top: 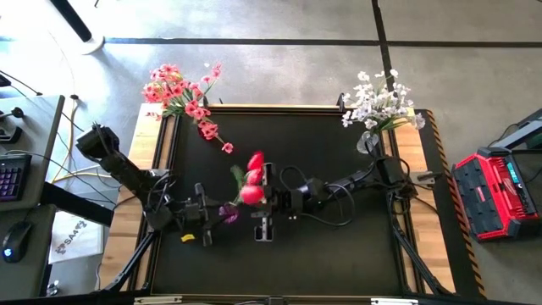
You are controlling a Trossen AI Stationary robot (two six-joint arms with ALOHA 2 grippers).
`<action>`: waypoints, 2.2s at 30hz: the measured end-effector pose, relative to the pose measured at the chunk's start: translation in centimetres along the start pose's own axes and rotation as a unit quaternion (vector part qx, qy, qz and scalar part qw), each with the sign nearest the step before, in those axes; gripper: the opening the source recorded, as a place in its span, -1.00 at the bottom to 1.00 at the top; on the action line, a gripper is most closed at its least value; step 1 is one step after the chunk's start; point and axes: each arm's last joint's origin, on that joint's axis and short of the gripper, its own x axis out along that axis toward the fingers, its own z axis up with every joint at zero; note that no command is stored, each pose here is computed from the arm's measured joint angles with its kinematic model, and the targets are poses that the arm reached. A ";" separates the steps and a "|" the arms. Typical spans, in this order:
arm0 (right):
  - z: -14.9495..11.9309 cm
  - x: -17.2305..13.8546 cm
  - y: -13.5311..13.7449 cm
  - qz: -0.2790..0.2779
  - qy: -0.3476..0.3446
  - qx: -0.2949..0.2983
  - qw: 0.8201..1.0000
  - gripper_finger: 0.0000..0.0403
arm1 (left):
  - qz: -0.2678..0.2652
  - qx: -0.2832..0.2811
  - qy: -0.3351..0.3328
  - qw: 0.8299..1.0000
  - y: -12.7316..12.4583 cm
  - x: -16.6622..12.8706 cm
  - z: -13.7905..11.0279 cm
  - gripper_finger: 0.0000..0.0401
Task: Sort flowers into vase by color
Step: Put the red flower into the violet vase
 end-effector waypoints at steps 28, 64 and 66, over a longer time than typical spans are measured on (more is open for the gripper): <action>1.2 -0.2 1.2 -0.110 -0.004 0.014 0.994 -1.00 | 0.018 -0.006 -0.009 1.000 0.1 0.2 0.7 -0.47; 1.9 -0.4 3.7 -0.157 0.039 -0.016 0.987 -1.00 | 0.036 -0.006 -0.005 0.999 0.2 0.2 0.7 -0.47; 1.4 -0.4 3.2 -0.164 0.057 -0.014 0.985 -1.00 | 0.029 -0.007 -0.008 1.000 0.2 0.2 0.7 -0.47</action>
